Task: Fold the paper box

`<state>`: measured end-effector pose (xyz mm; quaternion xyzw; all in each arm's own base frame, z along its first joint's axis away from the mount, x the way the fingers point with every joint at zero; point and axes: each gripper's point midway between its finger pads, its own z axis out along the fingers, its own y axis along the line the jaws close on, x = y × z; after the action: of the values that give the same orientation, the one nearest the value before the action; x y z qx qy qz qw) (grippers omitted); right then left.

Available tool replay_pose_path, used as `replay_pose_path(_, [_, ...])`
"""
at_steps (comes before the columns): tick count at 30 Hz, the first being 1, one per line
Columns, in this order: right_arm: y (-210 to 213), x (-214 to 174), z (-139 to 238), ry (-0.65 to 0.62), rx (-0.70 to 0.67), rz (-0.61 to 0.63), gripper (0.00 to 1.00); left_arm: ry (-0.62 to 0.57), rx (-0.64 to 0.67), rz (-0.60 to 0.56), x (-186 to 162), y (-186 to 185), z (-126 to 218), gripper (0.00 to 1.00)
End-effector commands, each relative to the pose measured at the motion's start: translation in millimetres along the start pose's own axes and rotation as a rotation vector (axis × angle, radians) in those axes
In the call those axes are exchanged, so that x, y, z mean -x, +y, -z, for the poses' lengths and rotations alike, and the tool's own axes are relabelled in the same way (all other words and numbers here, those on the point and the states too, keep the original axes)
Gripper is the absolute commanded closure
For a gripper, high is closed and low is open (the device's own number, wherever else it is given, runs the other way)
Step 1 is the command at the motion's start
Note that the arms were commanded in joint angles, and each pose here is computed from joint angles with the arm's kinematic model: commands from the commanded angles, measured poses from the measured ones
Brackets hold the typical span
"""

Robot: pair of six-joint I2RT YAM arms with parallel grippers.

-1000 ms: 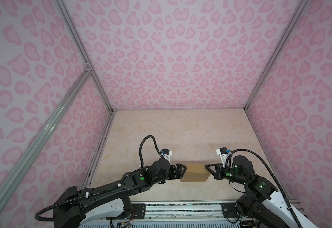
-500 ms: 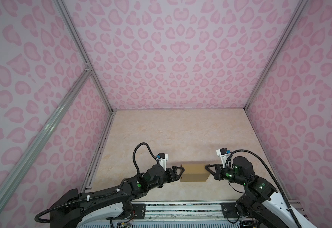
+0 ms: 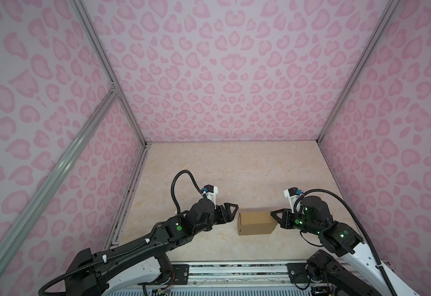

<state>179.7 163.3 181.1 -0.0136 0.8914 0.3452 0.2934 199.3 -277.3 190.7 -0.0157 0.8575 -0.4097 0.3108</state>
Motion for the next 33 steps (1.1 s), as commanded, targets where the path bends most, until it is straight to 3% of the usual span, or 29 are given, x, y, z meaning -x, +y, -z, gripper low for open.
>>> replay_pose_path(1, [-9, -8, 5, 0.025, -0.048, 0.015, 0.84, 0.044, 0.005, -0.032, -8, 2, 1, 0.21])
replay_pose_path(15, [-35, -44, 8, 0.076, -0.097, -0.039, 0.86, 0.148, -0.038, -0.060, -50, -1, -13, 0.21])
replay_pose_path(33, [-57, -89, 11, 0.087, -0.138, -0.103, 0.91, 0.180, -0.004, -0.014, -93, 36, -18, 0.21])
